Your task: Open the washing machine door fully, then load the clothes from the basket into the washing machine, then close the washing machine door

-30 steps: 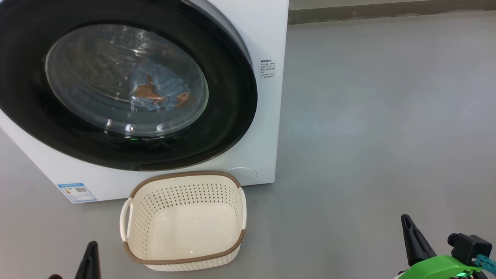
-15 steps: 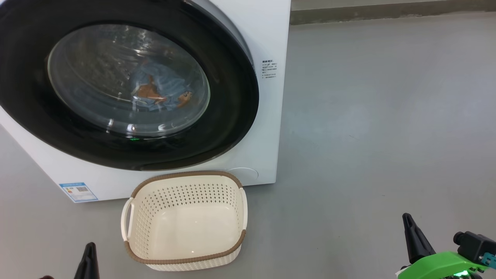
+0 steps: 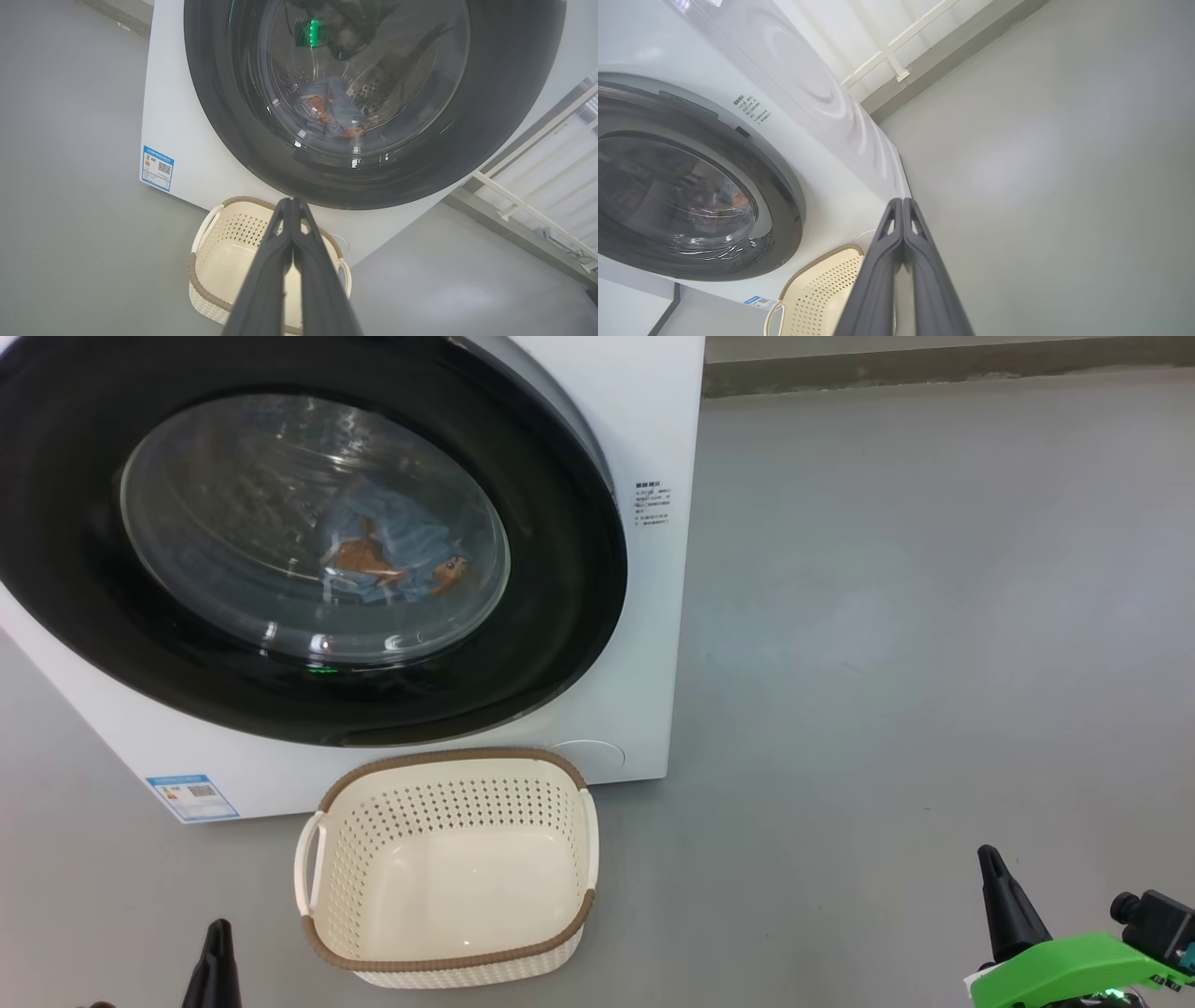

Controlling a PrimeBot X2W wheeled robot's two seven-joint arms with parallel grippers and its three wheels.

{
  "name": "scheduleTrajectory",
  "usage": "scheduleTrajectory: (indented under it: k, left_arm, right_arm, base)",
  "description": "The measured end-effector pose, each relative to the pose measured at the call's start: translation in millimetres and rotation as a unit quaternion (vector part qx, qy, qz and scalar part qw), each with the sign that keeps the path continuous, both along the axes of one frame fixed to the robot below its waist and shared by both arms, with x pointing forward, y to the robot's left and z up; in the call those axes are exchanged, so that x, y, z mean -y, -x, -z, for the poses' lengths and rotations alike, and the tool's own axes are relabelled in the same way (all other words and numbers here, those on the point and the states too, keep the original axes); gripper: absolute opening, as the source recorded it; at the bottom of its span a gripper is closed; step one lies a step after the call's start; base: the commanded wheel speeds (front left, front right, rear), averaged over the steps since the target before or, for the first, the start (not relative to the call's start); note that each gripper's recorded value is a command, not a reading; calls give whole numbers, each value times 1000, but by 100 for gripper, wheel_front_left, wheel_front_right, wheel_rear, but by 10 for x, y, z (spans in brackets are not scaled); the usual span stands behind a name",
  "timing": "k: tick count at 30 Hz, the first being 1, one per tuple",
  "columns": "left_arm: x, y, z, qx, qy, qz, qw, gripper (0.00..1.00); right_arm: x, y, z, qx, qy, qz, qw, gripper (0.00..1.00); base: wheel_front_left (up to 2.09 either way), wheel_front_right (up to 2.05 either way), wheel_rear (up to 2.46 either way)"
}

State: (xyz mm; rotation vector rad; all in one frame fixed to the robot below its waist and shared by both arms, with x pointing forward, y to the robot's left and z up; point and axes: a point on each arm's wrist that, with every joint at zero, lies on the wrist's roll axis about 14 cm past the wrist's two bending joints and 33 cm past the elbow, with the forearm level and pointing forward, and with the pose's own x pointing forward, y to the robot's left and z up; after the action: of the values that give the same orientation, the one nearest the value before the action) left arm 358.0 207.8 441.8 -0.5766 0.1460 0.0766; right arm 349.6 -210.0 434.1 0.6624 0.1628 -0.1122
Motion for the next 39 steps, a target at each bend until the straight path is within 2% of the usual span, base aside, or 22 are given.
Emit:
scheduleTrajectory:
  k: [24,39]
  left_arm:
    - [27,-19,-19,-7,121,-23,992,0]
    - [55,-56,-73,-1,207,-35,978,0]
  right_arm:
    - [-5,-47,-54,3,-118,28,993,0]
    - [9,-93,-121,11,-189,40,981,0]
  base:
    - [0,0,0]
    - [0,0,0]
